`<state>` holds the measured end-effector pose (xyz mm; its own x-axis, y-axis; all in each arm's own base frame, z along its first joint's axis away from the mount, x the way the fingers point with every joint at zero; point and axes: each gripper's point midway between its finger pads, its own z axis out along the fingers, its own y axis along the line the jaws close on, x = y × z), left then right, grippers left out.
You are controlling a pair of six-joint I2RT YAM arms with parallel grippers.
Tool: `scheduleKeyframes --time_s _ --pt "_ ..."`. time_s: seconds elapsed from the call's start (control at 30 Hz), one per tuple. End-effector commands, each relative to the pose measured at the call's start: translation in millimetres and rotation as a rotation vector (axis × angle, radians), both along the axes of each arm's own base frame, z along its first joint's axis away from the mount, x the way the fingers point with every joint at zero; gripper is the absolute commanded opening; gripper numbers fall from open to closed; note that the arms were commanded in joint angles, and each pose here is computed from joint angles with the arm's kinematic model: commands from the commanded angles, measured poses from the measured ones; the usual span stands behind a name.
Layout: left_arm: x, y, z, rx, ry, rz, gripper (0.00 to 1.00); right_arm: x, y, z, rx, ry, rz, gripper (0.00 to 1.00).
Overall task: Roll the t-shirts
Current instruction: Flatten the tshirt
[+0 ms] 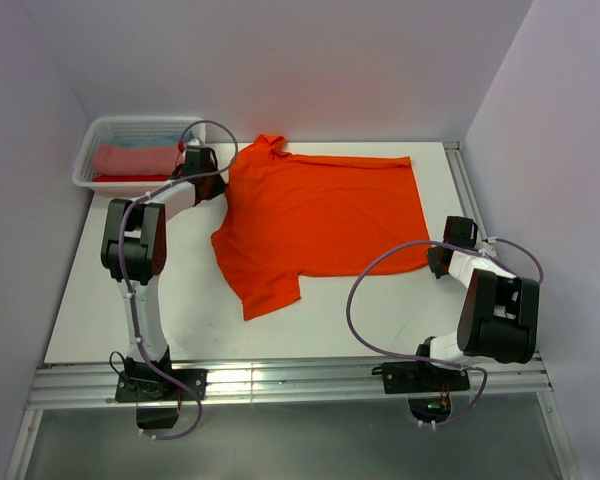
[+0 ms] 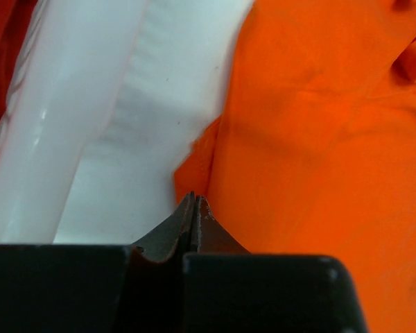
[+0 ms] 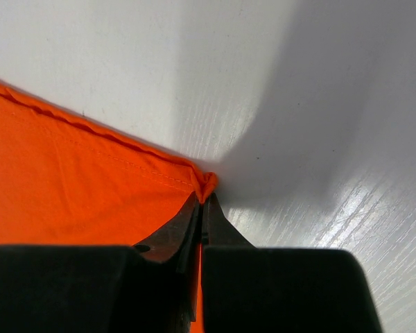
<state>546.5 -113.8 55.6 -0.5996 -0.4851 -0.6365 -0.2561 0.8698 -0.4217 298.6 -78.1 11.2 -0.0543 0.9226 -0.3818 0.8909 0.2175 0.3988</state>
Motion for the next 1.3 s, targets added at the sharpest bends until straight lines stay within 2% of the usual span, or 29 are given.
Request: scheduleKeyframes --time_s 0.0,0.47,0.7,0.8,0.93,1.07,1.27 --pt "15 -6 6 -0.008 -0.031 -0.039 0.00 -3 -3 -5 -0.004 0.032 0.006 0.00" --pt "22 -9 -36 0.002 0.071 -0.052 0.00 -4 -3 -6 -0.004 0.038 0.009 0.00" --pt "14 16 -49 0.122 0.151 0.028 0.00 -4 -3 -6 -0.003 0.040 0.004 0.00" --pt "5 15 -49 0.131 0.157 0.021 0.00 -4 -2 -6 -0.002 0.036 0.005 0.00" --pt "-2 13 -34 0.222 0.098 0.058 0.00 -4 -2 -6 -0.003 0.037 0.006 0.00" --pt "-11 5 -37 0.285 0.128 0.053 0.00 -4 -3 -6 -0.004 0.035 0.004 0.00" --pt "-19 16 -31 0.386 0.128 0.097 0.00 -4 -2 -6 -0.001 0.036 0.006 0.00"
